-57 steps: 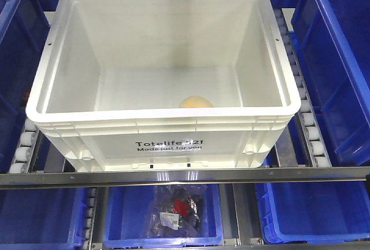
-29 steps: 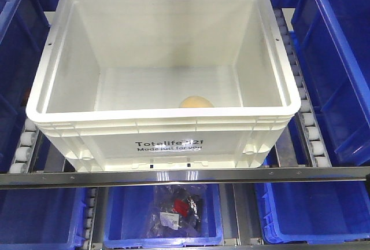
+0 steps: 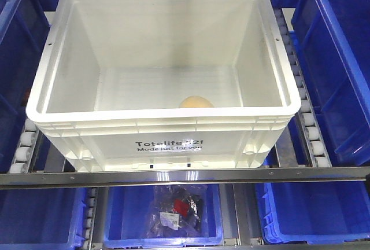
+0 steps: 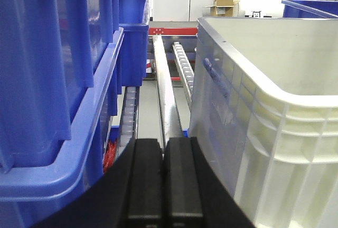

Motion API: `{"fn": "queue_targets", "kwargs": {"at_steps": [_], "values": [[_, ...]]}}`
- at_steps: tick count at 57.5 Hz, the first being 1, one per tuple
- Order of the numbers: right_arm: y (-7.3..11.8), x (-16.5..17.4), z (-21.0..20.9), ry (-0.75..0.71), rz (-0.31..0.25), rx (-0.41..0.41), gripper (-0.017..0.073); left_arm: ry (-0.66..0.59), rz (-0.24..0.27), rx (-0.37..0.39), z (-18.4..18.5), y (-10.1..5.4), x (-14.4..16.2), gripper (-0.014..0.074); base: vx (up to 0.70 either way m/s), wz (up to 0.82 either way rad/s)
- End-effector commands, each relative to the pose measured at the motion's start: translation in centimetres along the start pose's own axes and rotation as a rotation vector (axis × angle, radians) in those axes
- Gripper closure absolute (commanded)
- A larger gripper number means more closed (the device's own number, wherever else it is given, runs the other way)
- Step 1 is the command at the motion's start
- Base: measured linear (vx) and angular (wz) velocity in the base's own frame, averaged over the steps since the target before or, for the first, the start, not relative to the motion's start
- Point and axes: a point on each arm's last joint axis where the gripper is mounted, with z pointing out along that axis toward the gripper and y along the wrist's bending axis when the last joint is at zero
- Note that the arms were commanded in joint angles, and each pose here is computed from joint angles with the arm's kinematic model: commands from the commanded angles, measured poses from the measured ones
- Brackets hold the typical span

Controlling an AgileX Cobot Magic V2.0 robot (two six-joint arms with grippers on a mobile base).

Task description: Place moving items into box and shelve

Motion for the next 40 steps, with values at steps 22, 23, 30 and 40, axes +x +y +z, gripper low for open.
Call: {"fn": "queue_targets", "kwargs": {"at_steps": [22,23,30,40], "values": [[0.1,5.2,4.1,-0.614,0.17,0.215,0.0575,-0.069,-0.008,0.006,0.0,-0.1,0.1,0.0613,0.0,0.0],[0.1,5.5,4.3,-0.634,0.184,0.232,0.0575,-0.069,-0.008,0.006,0.0,-0.1,0.1,0.0613,0.0,0.0],[-0.1,7.5,5.5,-0.697,0.214,0.317,0.0575,-0.069,-0.008,0.006,0.0,-0.1,0.1,0.0613,0.0,0.0],[0.0,8.5,6.0,-0.697,0.22,0.336,0.0575,-0.069,-0.008,0.006,0.0,-0.1,0.1,0.0613,0.0,0.0]]}}
